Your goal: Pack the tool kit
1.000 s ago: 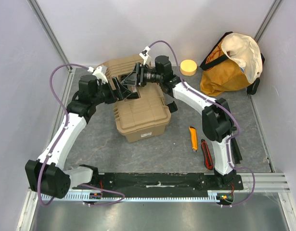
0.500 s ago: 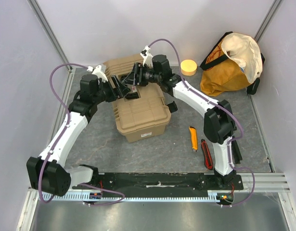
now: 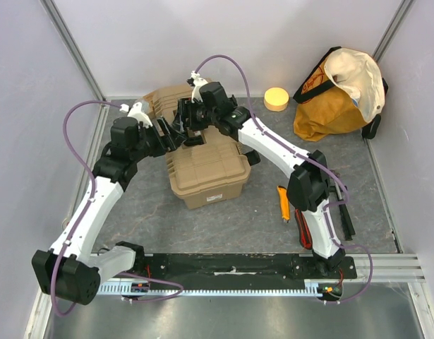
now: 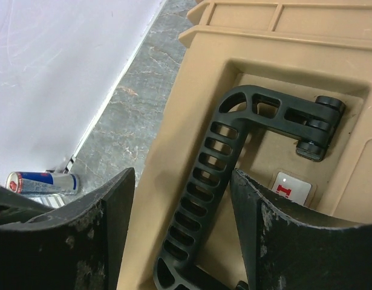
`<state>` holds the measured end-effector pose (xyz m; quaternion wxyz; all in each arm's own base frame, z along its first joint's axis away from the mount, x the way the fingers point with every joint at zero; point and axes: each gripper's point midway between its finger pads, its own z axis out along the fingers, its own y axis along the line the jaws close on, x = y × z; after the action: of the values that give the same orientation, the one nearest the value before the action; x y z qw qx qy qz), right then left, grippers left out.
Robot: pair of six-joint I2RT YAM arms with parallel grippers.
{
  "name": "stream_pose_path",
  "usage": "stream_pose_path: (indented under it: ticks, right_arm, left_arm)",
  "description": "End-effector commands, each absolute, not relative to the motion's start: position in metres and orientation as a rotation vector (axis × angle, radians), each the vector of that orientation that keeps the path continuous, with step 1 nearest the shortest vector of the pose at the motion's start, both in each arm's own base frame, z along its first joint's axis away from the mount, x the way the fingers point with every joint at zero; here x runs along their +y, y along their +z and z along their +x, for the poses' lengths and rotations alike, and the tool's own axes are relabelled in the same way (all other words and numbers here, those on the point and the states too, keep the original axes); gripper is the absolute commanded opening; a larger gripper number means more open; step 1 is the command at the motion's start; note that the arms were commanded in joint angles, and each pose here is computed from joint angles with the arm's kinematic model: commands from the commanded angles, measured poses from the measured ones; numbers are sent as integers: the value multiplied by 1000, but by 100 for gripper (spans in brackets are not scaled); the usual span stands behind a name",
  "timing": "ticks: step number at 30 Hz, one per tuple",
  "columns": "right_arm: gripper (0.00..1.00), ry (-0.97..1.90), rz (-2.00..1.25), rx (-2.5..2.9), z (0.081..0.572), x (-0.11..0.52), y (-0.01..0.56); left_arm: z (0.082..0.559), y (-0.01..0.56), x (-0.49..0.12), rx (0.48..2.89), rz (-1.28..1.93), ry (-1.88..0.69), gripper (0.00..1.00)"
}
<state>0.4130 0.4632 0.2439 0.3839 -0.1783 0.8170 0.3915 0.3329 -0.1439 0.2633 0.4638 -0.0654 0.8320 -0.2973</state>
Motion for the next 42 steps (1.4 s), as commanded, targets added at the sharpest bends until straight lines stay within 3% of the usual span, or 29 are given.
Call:
stream_pose_path:
  ticks: [1,11,16,25,33,36,42]
  right_arm:
    - [71,990,-508,2203,397,477,205]
    - [72,1558,-566,1995,357,490,269]
    - [72,1686,-561,1912,357,482,290]
    - [72,1691,-502,1883,370,475,300]
    - [73,1156,-237,1991,433,416,291]
    - [73,985,-165,1996,443,385,293]
    - [75,733,-102,1995,436,323,292]
  left_arm:
    - [328,274,-138,2010,-177,-718,79]
    - [341,277,-151,1995,-167,-788,80]
    - [361,275,-162,2008,-158,-822,78]
    - [390,265,-176,2085,-245,-838,66]
    - [392,242,-187,2168,-329,-805,59]
    - [395,239,-188,2176,-343,-794,50]
    - [407,256,-173,2143,-347,-637,9]
